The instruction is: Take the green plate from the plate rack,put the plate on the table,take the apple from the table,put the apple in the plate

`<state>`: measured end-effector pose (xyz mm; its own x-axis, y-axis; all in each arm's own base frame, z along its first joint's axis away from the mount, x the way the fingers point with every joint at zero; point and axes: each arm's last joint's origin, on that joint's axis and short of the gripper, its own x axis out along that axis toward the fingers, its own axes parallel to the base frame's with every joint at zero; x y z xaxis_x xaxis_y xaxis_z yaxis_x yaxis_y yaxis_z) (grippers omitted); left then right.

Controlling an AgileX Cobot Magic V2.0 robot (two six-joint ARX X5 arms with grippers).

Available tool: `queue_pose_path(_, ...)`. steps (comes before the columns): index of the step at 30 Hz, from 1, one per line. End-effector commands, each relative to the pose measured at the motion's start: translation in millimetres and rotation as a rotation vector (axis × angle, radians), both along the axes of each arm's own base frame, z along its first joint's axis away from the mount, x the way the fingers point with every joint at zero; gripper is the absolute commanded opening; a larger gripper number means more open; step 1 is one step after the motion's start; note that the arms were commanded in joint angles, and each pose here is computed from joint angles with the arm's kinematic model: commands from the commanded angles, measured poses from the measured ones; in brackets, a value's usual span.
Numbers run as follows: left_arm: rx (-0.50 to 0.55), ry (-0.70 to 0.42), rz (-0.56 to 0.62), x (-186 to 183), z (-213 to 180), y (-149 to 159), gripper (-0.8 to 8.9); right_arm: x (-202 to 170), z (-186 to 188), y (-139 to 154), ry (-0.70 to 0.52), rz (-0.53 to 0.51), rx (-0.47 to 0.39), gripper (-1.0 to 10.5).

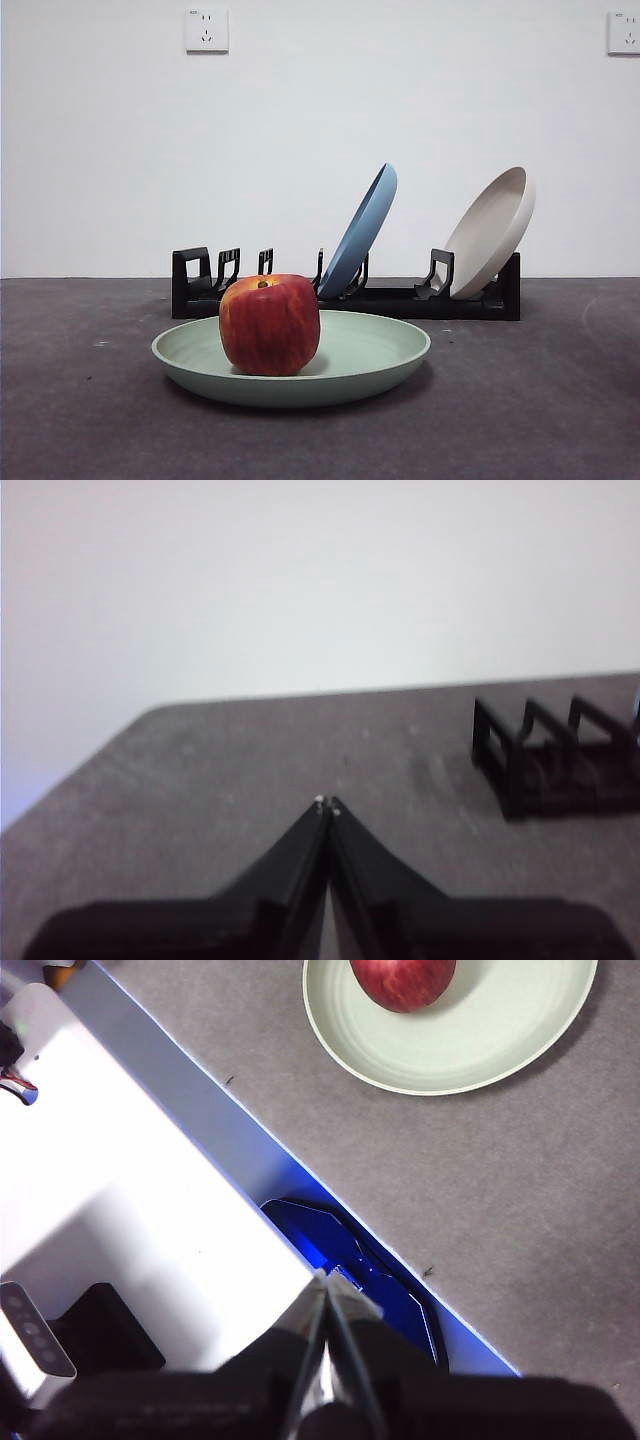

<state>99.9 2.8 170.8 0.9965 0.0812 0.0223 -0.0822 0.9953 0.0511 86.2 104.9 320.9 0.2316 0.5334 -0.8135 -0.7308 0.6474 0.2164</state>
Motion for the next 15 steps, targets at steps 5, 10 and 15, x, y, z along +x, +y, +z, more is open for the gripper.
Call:
queue_pose_path(5,-0.043,0.157,-0.002,-3.3,-19.7,0.0,-0.03,-0.2,-0.9,0.0,0.001,-0.004,0.003,0.0)
queue_pose_path(10,-0.093,0.198,-0.018,-4.0,-23.9,-0.6,-0.03,-0.3,-0.8,-0.1,0.001,-0.004,0.003,0.0)
queue_pose_path(15,-0.113,0.195,-0.016,-4.0,-23.6,-0.6,-0.03,-0.3,-1.0,-0.2,0.003,-0.003,0.001,0.0)
